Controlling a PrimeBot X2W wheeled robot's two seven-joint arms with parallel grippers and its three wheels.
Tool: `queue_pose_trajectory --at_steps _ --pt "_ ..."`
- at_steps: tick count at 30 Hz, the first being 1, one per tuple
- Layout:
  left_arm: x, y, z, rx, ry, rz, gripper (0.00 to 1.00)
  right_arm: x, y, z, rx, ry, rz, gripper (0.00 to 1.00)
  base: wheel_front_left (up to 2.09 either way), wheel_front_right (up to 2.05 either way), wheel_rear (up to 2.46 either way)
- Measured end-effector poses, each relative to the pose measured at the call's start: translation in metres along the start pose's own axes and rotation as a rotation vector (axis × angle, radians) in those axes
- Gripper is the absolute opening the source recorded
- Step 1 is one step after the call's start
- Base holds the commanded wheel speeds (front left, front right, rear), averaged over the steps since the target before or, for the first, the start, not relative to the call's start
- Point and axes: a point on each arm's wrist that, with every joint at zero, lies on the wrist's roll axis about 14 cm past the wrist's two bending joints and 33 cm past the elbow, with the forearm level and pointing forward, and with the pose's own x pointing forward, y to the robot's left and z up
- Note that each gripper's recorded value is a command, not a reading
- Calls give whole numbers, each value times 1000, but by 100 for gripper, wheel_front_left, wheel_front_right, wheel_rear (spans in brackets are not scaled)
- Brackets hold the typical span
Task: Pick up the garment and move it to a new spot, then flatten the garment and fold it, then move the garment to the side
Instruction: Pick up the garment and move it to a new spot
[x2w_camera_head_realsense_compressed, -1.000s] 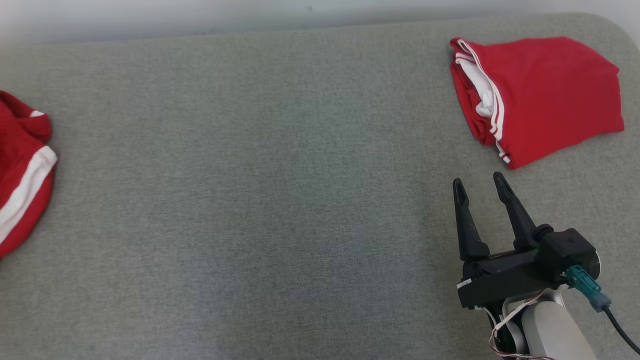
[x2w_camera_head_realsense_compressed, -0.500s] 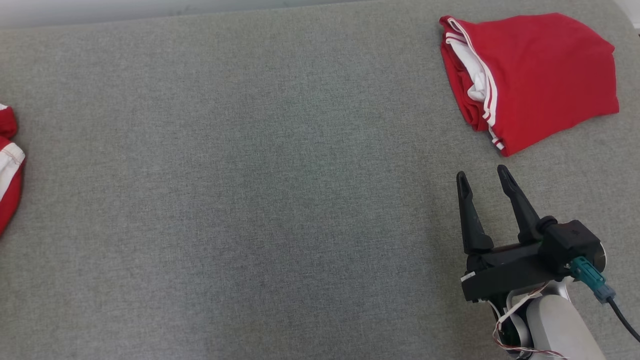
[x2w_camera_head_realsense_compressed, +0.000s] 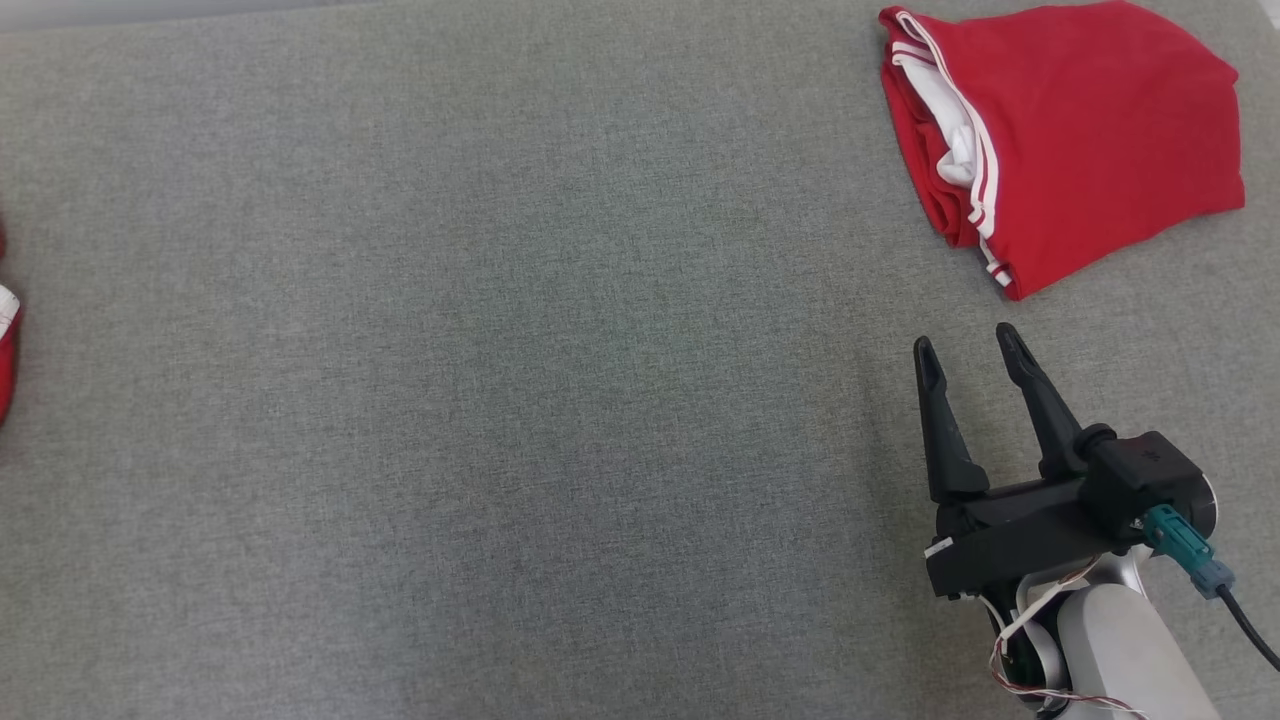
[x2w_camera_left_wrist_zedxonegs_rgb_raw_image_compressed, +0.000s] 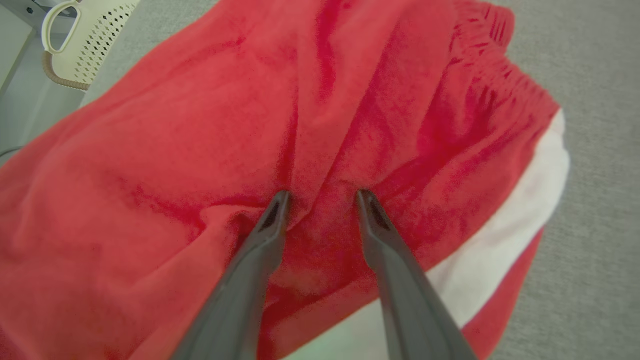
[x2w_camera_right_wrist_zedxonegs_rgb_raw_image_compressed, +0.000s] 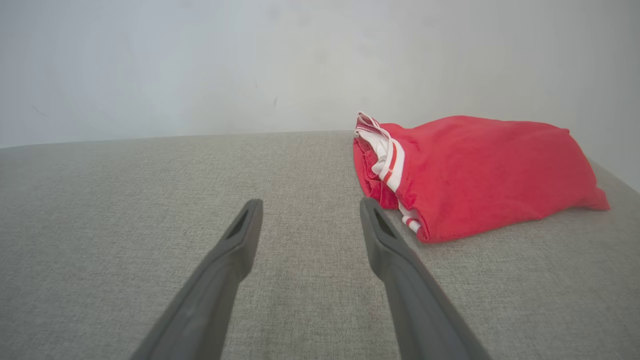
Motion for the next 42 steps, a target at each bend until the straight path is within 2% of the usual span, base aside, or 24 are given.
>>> queue_pose_trajectory --at_steps 5,9,19,30,42 --pt "-4 4 11 25 -60 8 0 1 0 1 -3 -2 1 100 0 0 0" --pt "-14 3 40 39 -178 2 0 2 4 6 -3 -14 9 100 0 0 0" --pt "-62 -26 121 149 -458 -77 0 -3 15 24 6 -58 28 100 0 0 0" --pt "-141 -102 194 232 -727 -292 0 -17 20 43 24 -106 25 100 0 0 0" --pt "-205 -207 192 275 -808 -594 0 -36 5 51 33 -130 -42 100 0 0 0"
